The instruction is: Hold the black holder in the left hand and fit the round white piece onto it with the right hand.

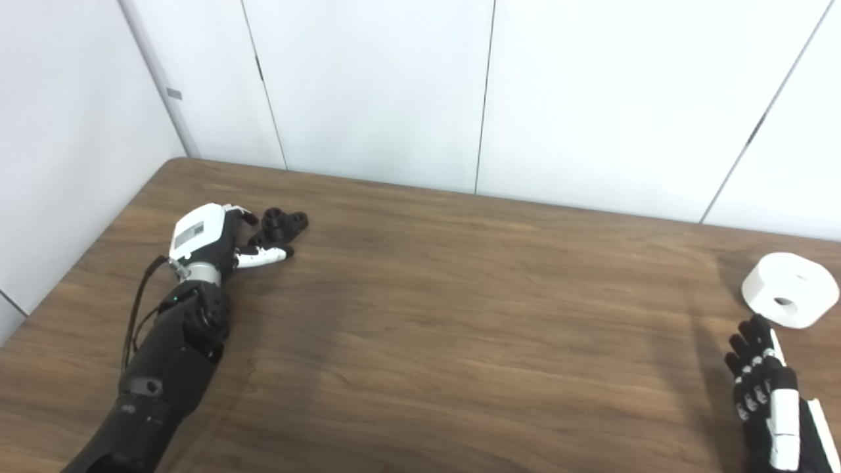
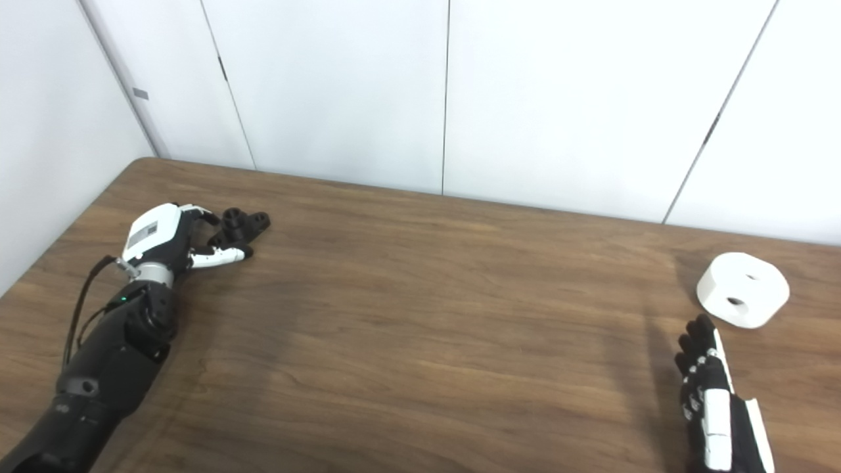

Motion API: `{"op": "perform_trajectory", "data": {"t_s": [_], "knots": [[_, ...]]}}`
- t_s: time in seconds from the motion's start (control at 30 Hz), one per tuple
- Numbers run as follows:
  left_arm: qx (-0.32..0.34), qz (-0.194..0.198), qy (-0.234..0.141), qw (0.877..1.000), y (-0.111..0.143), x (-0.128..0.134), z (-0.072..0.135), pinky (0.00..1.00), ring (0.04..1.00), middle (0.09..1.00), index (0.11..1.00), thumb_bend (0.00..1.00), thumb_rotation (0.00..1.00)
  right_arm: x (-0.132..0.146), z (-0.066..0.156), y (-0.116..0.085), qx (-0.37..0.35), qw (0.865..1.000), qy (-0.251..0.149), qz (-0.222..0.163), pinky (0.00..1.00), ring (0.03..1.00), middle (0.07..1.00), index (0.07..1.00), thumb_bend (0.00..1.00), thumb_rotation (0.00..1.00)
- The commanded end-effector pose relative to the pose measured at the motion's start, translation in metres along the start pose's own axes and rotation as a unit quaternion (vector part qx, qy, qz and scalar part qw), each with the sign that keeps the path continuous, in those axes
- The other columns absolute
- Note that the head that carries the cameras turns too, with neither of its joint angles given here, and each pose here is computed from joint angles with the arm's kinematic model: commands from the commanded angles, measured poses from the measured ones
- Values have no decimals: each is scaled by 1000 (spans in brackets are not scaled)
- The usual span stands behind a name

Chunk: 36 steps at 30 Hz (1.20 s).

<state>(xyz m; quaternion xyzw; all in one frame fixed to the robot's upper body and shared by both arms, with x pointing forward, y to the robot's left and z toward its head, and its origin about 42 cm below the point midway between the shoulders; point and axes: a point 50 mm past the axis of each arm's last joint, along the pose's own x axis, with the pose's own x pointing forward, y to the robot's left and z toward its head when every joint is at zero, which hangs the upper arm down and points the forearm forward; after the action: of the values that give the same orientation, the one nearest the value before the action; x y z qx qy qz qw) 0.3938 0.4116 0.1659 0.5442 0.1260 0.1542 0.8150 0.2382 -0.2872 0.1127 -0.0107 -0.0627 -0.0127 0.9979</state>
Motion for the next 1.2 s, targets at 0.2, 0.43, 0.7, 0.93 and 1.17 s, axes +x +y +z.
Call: {"op": "perform_trajectory", "data": {"t_s": [0.2, 0.43, 0.7, 0.93, 1.17], "knots": [[-4, 20, -15, 1000, 31, 15, 7, 1000, 991, 901, 711, 808, 411, -29, -27, 12, 25, 998, 62, -15, 1000, 999, 999, 1000, 428, 1000], [-4, 12, -21, 1000, 31, 16, 7, 1000, 980, 892, 699, 799, 347, -29, -25, 15, 34, 997, 63, -13, 1000, 1000, 1000, 1000, 413, 1000], [2, 10, -23, 1000, 30, 17, 6, 1000, 983, 886, 679, 802, 313, -30, -24, 16, 28, 998, 63, -15, 1000, 1000, 1000, 1000, 412, 1000], [1, 15, -32, 999, 29, 16, 5, 1000, 980, 876, 627, 804, 237, -31, -21, 16, 26, 997, 65, -13, 1000, 1000, 1000, 1000, 408, 1000], [-36, 9, -32, 999, 28, 15, 5, 1000, 970, 860, 505, 557, 83, -31, -21, 15, 27, 997, 65, -13, 1000, 1000, 1000, 1000, 384, 1000]]}}
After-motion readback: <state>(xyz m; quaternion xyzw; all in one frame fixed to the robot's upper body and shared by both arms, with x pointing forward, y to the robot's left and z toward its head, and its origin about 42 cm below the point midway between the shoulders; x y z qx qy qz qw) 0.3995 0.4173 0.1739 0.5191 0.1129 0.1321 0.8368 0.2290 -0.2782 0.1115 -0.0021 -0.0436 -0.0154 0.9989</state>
